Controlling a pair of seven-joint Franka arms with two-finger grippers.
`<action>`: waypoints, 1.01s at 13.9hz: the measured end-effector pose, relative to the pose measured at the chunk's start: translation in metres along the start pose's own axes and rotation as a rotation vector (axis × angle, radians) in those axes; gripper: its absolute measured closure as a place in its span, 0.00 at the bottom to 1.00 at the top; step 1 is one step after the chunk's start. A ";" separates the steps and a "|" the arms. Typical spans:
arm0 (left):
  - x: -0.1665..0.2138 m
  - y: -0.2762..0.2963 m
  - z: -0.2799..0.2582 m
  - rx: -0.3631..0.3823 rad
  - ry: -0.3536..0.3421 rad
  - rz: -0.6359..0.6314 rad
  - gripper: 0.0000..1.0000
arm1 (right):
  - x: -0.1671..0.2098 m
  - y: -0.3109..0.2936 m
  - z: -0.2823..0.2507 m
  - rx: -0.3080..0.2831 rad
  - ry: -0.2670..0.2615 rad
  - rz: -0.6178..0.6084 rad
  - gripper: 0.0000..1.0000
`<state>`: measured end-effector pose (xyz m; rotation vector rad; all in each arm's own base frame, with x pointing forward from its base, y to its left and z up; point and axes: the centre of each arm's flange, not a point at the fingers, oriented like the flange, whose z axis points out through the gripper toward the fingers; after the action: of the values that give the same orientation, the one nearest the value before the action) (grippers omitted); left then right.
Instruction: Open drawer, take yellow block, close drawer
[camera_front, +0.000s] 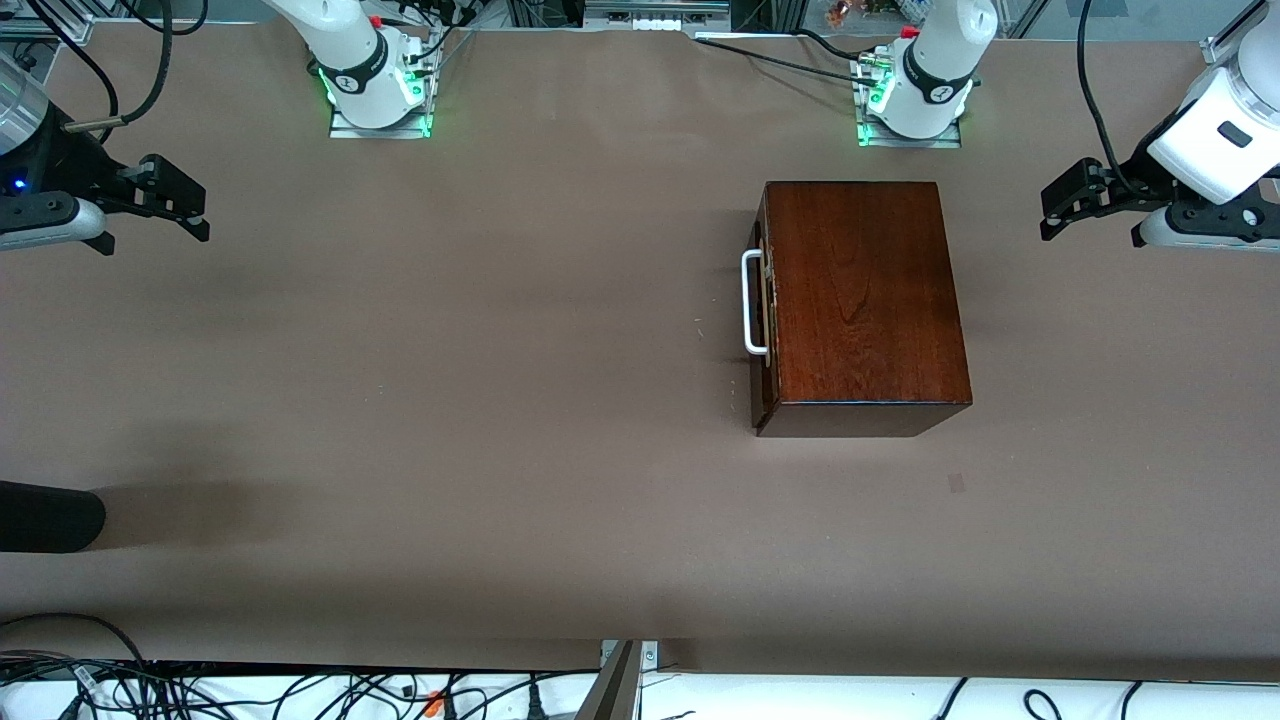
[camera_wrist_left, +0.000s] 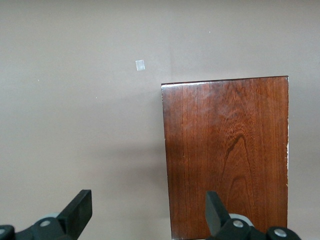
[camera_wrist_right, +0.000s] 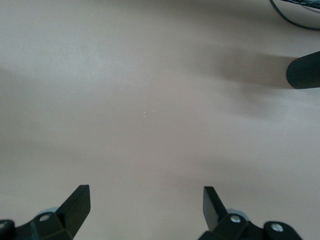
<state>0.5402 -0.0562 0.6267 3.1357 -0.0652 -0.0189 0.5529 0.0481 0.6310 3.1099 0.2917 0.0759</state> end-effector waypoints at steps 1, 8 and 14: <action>0.000 0.000 0.000 0.000 0.000 0.000 0.00 | 0.000 0.000 0.000 0.000 0.000 0.000 0.00; 0.000 0.000 0.000 0.000 0.000 0.000 0.00 | 0.000 0.000 0.000 0.000 0.000 0.000 0.00; -0.004 0.038 0.000 0.002 -0.001 0.040 0.00 | 0.000 0.000 0.000 0.000 0.000 0.000 0.00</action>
<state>0.5349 -0.0937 0.6267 3.1358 -0.1283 -0.0200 0.5529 0.0480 0.6310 3.1099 0.2915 0.0757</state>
